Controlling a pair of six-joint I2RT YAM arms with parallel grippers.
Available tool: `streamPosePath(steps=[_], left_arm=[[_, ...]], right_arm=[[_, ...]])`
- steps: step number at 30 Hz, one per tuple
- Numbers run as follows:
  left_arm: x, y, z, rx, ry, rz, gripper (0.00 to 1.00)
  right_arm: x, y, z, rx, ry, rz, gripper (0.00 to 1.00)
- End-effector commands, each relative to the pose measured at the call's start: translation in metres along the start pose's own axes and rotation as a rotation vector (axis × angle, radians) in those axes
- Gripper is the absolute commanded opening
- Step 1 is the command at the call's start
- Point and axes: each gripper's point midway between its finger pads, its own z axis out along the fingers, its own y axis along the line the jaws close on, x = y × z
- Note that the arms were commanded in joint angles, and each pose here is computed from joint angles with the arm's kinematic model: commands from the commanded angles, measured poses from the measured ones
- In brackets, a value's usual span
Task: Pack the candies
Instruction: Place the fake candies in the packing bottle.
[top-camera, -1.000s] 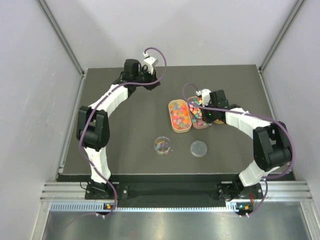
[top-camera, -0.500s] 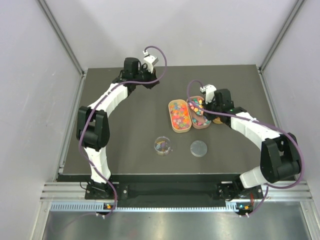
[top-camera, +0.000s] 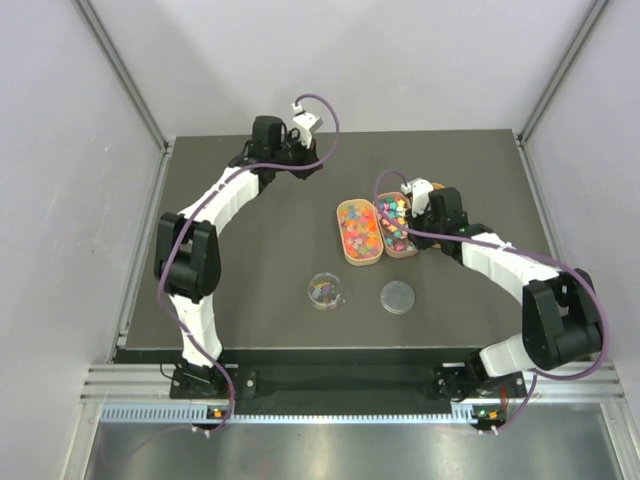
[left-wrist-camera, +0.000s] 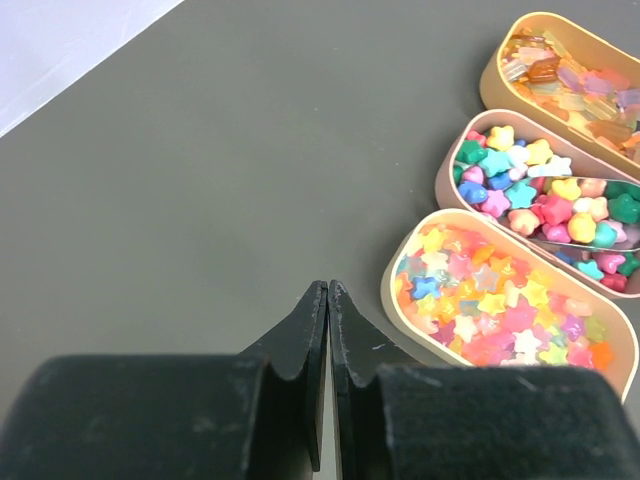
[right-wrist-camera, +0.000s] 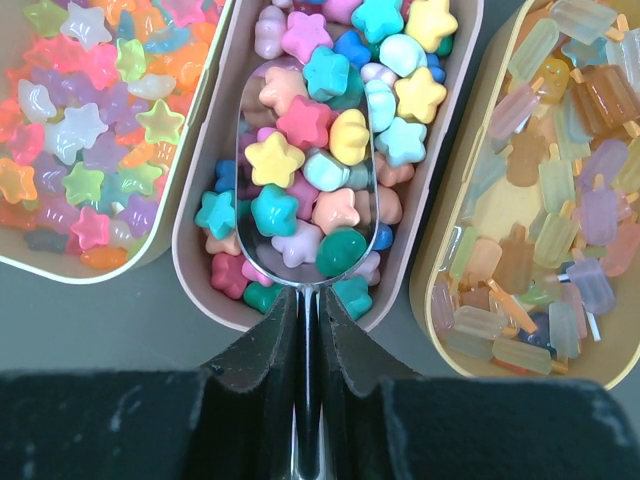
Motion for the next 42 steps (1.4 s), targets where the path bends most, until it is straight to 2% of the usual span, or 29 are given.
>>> streamPosePath(steps=[1,17,21,24,28,30,31,35,39,42], left_arm=[[-0.031,-0.01,-0.005,0.009,-0.056,0.066,0.08],[-0.016,-0.015,-0.003,0.018,-0.025,0.059,0.08],[-0.014,-0.013,0.0,0.017,-0.024,0.055,0.08],[-0.011,-0.013,0.002,0.022,-0.019,0.048,0.08],[-0.007,-0.013,0.004,0.026,-0.013,0.041,0.08],[-0.005,-0.014,0.005,0.028,-0.009,0.037,0.08],[-0.004,-0.013,0.006,0.028,-0.008,0.036,0.08],[-0.003,-0.013,0.006,0.027,-0.005,0.036,0.08],[-0.002,-0.013,0.004,0.023,-0.002,0.042,0.08],[-0.002,-0.014,0.002,0.02,0.002,0.049,0.08]], right_arm=[[-0.026,0.0,-0.005,0.004,-0.091,-0.012,0.0],[-0.004,-0.001,0.032,-0.011,0.112,0.021,0.0],[0.002,-0.002,0.034,-0.013,0.155,0.015,0.16],[0.009,-0.002,0.034,-0.018,0.193,0.019,0.19],[0.01,-0.001,0.033,-0.022,0.196,0.01,0.18],[0.013,-0.001,0.036,-0.023,0.203,0.012,0.03],[0.012,-0.001,0.037,-0.021,0.199,0.013,0.0],[0.005,0.0,0.036,-0.025,0.137,0.016,0.0],[-0.015,-0.001,0.019,-0.007,0.01,0.005,0.0],[-0.014,0.003,0.01,-0.011,-0.037,0.004,0.0]])
